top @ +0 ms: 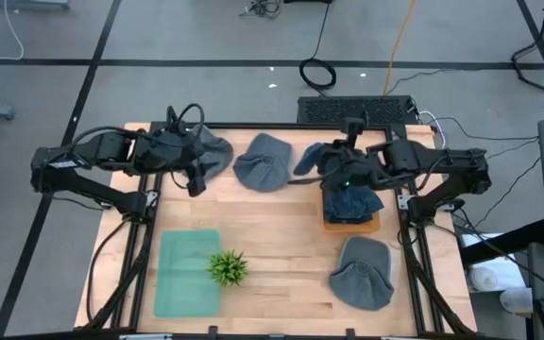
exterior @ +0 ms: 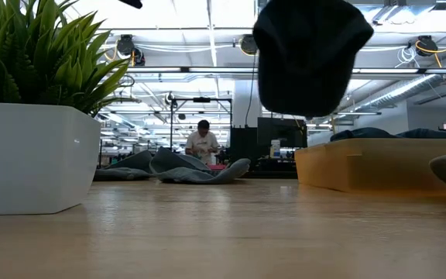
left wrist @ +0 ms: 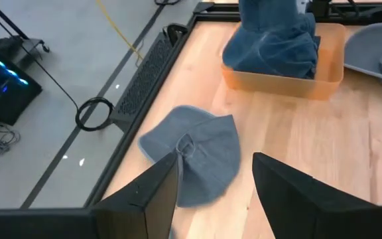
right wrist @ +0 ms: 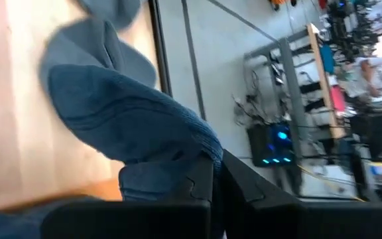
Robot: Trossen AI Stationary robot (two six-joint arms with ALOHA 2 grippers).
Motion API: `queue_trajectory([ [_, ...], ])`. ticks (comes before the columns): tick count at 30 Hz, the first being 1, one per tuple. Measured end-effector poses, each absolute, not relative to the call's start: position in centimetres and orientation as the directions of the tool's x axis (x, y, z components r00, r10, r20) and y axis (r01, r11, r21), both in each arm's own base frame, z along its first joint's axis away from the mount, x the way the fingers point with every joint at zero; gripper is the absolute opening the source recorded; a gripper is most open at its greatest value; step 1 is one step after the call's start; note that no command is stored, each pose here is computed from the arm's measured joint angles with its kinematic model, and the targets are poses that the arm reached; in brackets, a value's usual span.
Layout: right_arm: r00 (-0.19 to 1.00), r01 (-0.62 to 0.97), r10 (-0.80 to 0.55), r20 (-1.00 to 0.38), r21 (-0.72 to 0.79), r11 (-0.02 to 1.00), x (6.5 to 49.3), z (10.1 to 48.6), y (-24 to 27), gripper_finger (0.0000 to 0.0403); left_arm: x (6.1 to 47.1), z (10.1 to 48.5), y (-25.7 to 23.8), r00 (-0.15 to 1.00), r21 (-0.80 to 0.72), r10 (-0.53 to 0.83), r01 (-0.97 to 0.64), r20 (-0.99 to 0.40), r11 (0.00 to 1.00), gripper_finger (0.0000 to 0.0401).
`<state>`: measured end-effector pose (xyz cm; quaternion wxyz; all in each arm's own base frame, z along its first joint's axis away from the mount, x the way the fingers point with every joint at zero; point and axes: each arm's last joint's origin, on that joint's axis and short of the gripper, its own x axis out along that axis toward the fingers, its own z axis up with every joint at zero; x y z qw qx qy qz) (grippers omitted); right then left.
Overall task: Pick & Place hat
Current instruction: Put the blue cap into the orange bin
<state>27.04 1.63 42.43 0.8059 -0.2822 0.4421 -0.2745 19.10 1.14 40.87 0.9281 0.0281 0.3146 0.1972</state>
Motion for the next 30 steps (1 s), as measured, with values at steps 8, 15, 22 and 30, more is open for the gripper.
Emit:
queue_trajectory([
  [8,0.322,0.153,-0.781,-0.535,-0.784,0.601,24.9,38.9,2.0,0.0000,19.0,40.8,1.1,0.718,0.173,0.381,-0.349,-0.582,0.921,0.0200],
  [15,0.279,0.158,-0.856,-0.436,-0.858,0.488,22.1,36.6,1.5,0.0000,19.0,40.8,1.1,0.717,0.170,0.381,-0.351,-0.584,0.921,0.0201],
  [22,0.313,0.210,-0.875,-0.370,-0.871,0.444,20.5,37.8,0.9,0.0000,19.0,40.8,1.1,0.717,0.170,0.381,-0.351,-0.584,0.921,0.0200],
  [30,0.327,0.213,-0.877,-0.353,-0.876,0.432,19.2,39.0,0.2,0.0000,19.0,40.8,1.1,0.717,0.156,0.381,-0.361,-0.583,0.919,0.0205],
])
